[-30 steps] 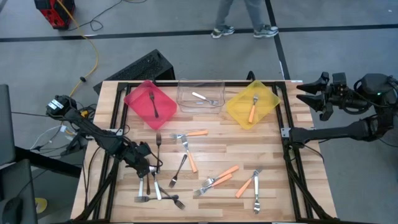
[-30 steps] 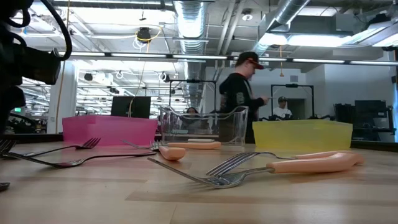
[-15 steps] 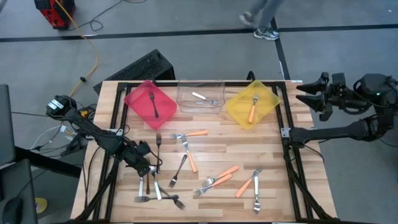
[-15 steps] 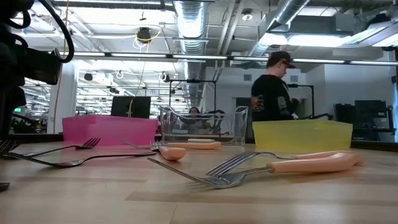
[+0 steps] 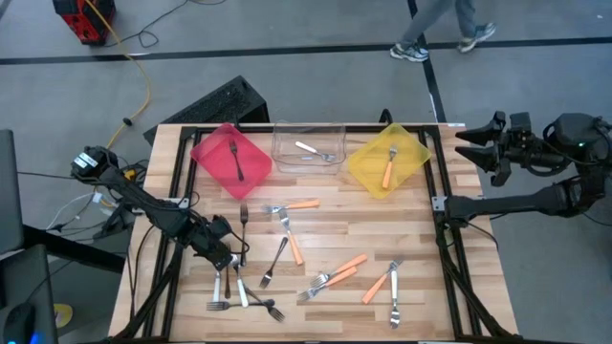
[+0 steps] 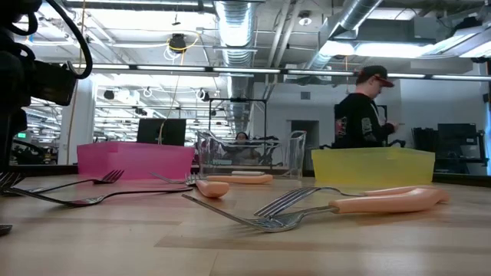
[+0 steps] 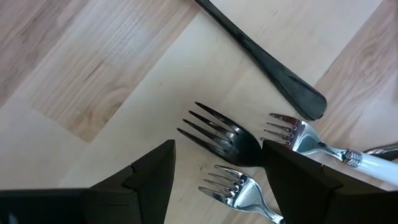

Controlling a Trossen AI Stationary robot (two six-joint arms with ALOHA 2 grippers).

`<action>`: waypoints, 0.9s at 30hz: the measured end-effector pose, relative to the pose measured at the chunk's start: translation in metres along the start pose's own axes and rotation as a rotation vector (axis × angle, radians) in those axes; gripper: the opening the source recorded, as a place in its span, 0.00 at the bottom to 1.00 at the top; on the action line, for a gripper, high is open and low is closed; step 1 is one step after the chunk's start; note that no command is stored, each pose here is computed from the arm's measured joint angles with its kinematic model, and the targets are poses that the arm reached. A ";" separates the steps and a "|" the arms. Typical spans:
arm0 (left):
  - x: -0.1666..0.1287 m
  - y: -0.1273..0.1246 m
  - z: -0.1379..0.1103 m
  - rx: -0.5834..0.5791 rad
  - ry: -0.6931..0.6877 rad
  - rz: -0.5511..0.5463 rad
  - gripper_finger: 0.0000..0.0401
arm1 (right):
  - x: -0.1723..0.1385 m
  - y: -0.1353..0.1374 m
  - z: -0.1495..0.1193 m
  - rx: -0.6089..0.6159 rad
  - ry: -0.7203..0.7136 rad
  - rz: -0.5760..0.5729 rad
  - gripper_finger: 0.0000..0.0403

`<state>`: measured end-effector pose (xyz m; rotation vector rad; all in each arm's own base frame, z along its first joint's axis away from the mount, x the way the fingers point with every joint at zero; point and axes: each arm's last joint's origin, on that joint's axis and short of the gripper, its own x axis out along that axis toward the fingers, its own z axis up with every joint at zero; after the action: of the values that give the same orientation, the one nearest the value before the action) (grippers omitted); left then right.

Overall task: Sort silverware by color (type)
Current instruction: Put the white fork into the transparent bin

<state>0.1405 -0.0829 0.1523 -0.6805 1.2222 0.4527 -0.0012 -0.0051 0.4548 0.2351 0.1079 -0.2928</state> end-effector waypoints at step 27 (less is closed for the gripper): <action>0.000 -0.001 -0.001 -0.021 0.053 -0.020 0.56 | 0.000 -0.001 -0.002 -0.004 0.020 -0.007 0.59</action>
<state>0.1401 -0.0846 0.1523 -0.7260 1.2613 0.4342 -0.0015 -0.0051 0.4528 0.2338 0.1289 -0.2967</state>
